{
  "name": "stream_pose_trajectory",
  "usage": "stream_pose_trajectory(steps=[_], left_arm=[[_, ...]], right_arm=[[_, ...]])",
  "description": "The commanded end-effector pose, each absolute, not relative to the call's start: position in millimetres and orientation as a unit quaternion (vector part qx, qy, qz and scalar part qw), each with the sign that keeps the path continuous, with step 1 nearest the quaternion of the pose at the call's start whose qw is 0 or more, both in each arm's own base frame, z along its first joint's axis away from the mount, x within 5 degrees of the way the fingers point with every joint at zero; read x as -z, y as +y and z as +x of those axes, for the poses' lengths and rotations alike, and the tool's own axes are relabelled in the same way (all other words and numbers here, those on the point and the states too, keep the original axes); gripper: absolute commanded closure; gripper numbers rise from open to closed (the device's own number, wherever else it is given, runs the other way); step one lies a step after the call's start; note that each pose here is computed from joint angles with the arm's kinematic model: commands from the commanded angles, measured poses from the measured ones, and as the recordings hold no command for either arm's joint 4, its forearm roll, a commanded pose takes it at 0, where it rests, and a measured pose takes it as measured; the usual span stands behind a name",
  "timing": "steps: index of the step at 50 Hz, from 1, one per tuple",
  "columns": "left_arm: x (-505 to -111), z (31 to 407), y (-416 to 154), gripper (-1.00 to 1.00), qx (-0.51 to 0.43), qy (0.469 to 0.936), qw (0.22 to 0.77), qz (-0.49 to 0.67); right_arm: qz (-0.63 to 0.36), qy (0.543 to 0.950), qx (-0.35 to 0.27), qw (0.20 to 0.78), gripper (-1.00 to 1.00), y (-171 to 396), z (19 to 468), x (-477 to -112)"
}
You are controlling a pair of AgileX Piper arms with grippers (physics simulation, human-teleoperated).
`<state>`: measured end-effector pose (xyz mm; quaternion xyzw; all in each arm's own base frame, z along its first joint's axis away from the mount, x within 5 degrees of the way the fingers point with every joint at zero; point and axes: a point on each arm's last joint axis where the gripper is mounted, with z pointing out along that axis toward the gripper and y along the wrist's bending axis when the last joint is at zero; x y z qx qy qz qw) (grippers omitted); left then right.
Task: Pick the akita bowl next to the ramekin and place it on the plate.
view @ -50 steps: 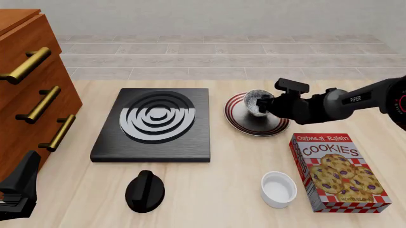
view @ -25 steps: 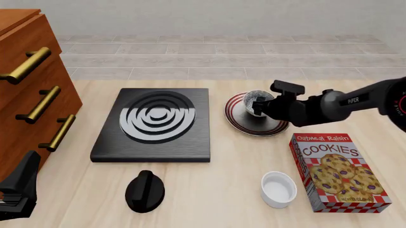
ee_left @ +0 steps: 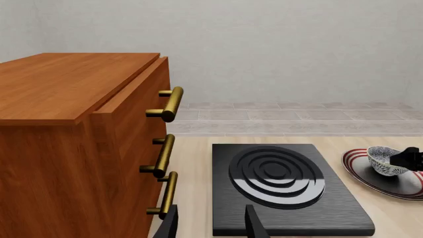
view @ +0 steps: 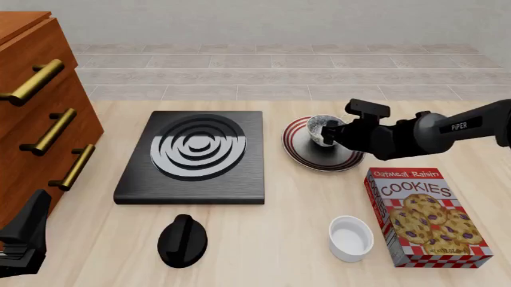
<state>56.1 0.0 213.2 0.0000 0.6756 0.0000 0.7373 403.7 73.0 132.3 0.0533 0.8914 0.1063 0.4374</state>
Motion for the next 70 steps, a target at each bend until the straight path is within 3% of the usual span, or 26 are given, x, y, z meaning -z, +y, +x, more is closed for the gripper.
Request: stream_pose_trajectory(steps=[1, 70], left_arm=[[-213, 56, 0, -1.0, 0.0, 0.676, 0.737, 0.0], [-213, 56, 0, -1.0, 0.0, 0.676, 0.737, 0.0]], right_arm=[[0.052, 0.89, -0.106, 0.44, -1.0, 72, 400, -138], [0.037, 0.884, -0.104, 0.455, -1.0, 70, 376, -181]])
